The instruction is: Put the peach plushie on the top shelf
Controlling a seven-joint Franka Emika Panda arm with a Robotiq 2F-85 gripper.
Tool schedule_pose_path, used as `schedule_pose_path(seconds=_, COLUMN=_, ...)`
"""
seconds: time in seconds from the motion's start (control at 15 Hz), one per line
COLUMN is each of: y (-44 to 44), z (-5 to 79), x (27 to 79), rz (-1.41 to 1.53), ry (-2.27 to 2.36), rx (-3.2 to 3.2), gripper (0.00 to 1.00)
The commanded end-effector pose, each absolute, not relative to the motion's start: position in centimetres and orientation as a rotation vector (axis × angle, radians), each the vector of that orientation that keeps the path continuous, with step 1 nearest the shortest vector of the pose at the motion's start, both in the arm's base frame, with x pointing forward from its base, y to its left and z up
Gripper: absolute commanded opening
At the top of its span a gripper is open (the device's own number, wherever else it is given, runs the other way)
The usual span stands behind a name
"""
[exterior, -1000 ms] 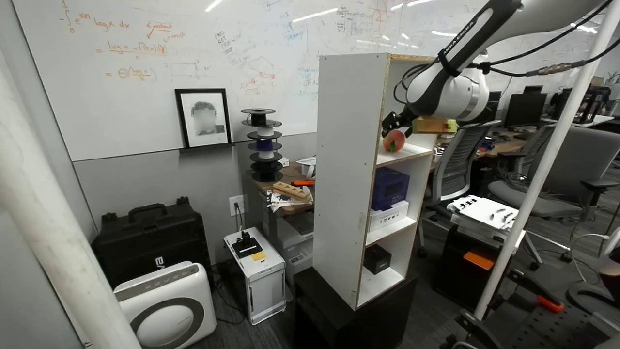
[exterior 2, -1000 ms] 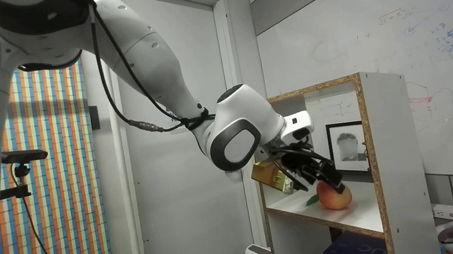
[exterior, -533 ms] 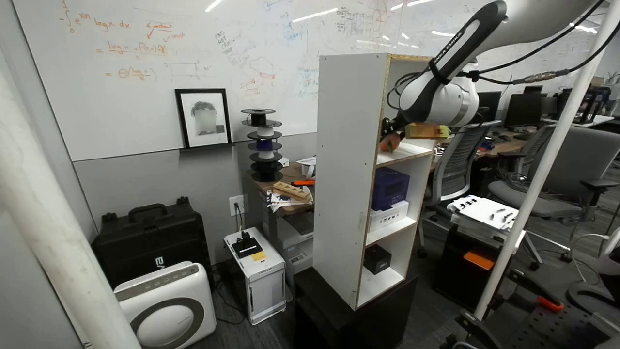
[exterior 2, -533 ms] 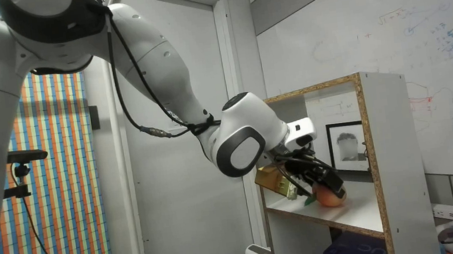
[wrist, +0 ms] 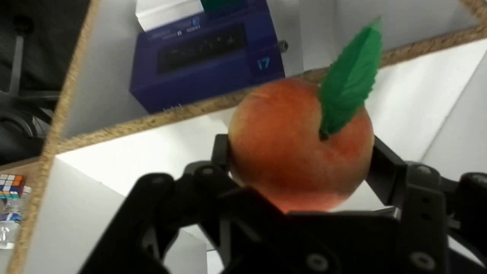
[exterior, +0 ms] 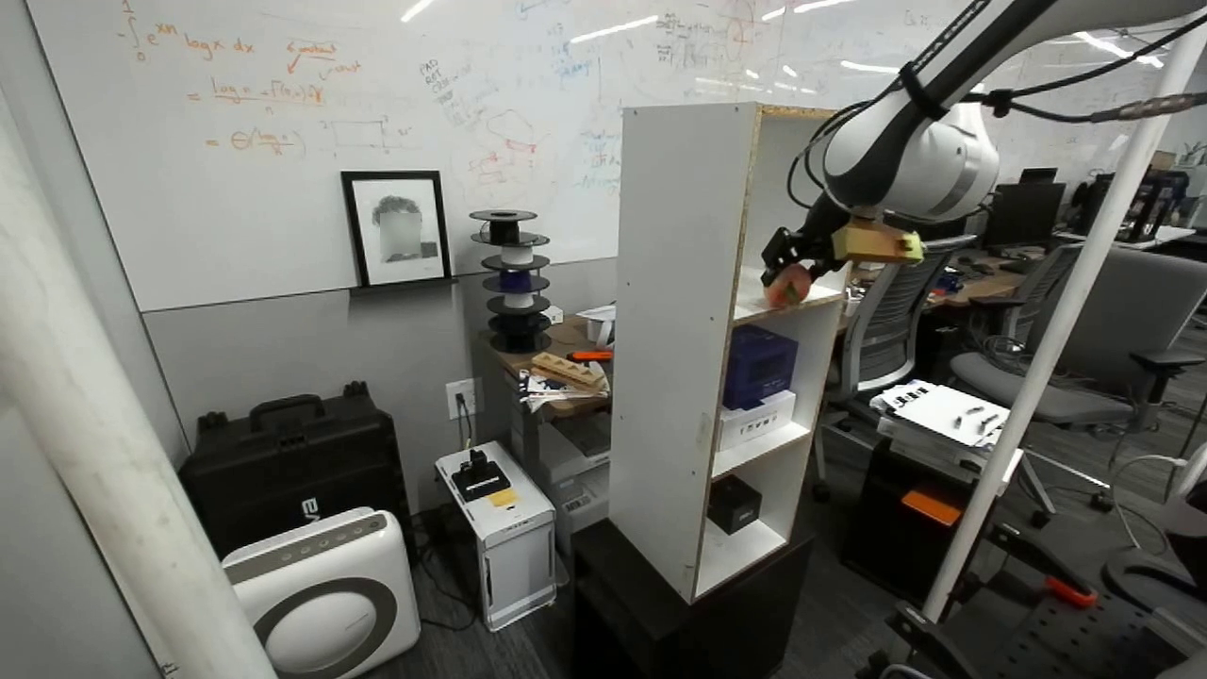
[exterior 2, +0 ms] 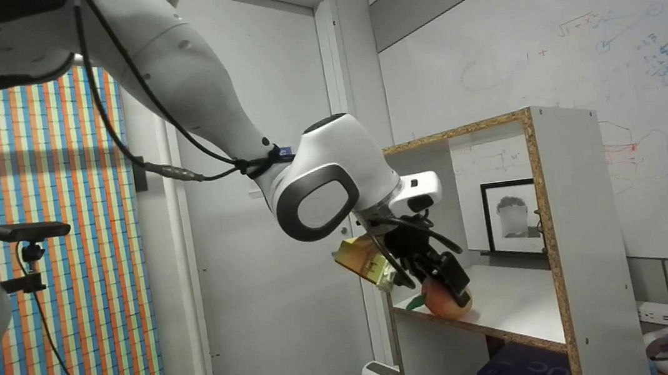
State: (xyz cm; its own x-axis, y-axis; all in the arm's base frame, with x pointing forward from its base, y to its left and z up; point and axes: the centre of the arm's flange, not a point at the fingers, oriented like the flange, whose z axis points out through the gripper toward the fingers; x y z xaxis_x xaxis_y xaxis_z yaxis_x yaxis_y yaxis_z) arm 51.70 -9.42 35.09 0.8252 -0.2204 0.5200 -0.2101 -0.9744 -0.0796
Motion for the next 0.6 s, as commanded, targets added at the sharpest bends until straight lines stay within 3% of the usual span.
schedule_pose_path(seconds=0.0, y=-11.0, z=39.9, x=44.2, rz=-0.741, ry=0.345, rx=-2.984, gripper=0.57)
schedule_pose_path(seconds=0.27, y=-12.1, z=45.2, x=39.8, rz=-0.772, ry=0.287, rx=-2.964, gripper=0.57)
schedule_pose_path(seconds=0.53, y=-12.4, z=53.8, x=37.7, rz=-0.990, ry=0.245, rx=-2.910, gripper=0.57)
